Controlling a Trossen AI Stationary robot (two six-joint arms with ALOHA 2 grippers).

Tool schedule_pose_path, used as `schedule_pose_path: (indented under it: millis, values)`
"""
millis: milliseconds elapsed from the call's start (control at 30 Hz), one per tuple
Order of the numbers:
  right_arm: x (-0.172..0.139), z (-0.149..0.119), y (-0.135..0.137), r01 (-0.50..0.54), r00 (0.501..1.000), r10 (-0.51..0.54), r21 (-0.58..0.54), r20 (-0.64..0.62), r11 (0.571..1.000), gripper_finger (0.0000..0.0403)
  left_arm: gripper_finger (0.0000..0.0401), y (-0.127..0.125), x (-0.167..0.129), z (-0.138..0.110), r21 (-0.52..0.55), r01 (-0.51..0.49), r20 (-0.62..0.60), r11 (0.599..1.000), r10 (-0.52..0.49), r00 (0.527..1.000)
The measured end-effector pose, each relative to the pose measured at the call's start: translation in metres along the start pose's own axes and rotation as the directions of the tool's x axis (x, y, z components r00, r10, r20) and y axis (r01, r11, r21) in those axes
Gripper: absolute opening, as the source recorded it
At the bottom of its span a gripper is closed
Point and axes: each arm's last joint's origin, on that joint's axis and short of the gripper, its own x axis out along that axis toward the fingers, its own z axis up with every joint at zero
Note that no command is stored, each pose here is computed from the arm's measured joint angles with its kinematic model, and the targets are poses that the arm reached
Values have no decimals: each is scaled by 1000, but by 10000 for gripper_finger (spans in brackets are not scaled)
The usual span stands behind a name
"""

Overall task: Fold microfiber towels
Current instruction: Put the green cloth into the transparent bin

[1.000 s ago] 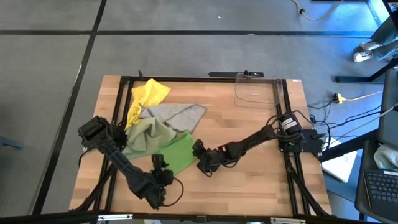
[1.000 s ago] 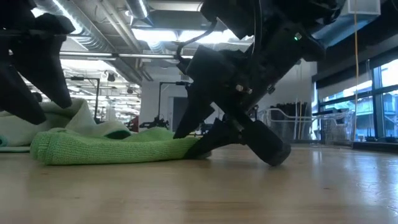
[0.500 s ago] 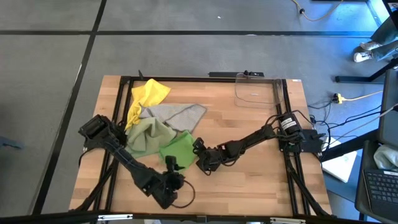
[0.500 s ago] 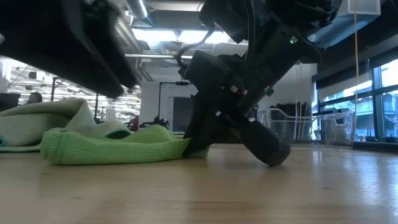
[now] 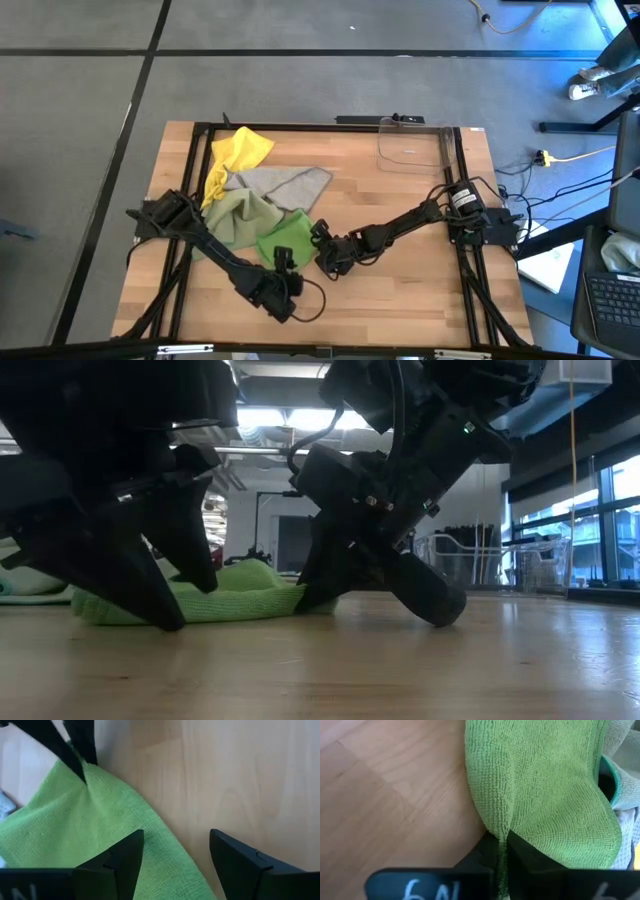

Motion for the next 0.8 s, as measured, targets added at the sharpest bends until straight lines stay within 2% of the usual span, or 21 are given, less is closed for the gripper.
schedule_pose_path:
  millis: [167,267,400,500,667,800]
  values:
    - [1,-2,-2,1,1000,-1,11,-6,1000,11,218,-1,-1,-2,11,-12,-1,1000,12,1000]
    - [-1,-3,-4,14,1000,-14,10,-27,1000,11,217,0,-5,-4,37,-51,-24,998,52,998]
    - [-11,-9,-8,29,994,-33,-40,-104,999,11,217,8,-24,-1,62,-169,-89,984,174,981]
    - [-23,-12,-20,38,988,-47,-64,-149,997,10,217,18,-41,-2,61,-293,-136,954,298,945]
    - [-51,-11,-51,90,963,-110,-92,-248,992,10,217,24,-59,1,-58,-455,-54,889,452,890]
    - [-80,-11,-84,113,950,-116,-27,-290,993,9,217,21,-64,1,-222,-496,67,839,521,851]
